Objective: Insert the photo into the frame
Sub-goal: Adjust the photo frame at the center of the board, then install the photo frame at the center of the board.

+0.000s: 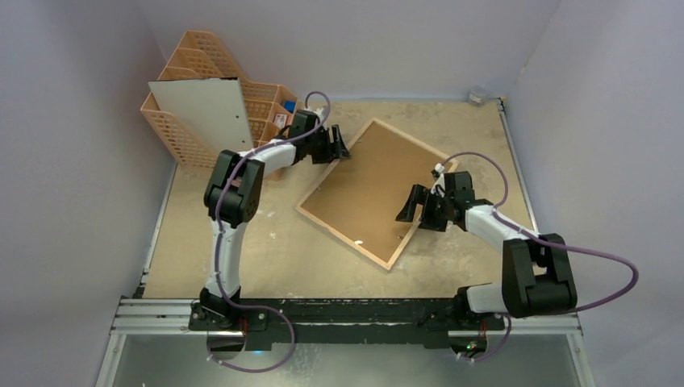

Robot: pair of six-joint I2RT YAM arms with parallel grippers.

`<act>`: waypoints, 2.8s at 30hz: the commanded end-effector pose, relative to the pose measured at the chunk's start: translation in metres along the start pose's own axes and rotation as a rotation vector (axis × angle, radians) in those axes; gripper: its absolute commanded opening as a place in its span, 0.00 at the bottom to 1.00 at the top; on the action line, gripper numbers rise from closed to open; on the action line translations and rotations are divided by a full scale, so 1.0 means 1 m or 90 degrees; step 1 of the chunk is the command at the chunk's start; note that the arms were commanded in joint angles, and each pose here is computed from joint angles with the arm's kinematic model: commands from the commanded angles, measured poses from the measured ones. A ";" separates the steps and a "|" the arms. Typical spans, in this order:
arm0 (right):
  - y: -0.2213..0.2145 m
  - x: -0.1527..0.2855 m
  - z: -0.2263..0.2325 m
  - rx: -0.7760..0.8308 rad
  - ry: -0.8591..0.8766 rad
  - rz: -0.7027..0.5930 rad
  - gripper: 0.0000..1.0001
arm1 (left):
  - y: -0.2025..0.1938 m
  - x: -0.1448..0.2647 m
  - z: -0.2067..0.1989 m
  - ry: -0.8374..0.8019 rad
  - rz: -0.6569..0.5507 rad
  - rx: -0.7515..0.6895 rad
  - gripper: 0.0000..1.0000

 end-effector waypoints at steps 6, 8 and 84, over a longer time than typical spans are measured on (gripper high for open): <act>-0.030 0.008 -0.003 -0.088 -0.064 0.047 0.90 | 0.014 -0.037 -0.038 -0.036 0.000 -0.051 0.67; -0.017 0.024 -0.013 -0.119 -0.157 -0.026 0.91 | 0.035 -0.025 -0.029 -0.008 -0.028 -0.052 0.67; 0.215 -0.105 0.192 0.317 -0.161 -0.365 0.62 | -0.132 0.145 0.028 0.240 0.079 0.139 0.64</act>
Point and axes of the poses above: each gripper's point midway between its finger pads, its own x axis back along the fingers, its own z axis along the line the jaws close on, y = z × x, the point moved 4 cm from there along x, back along the fingers, and after that the axes turned 14 degrees about -x, right-handed, at the moved point
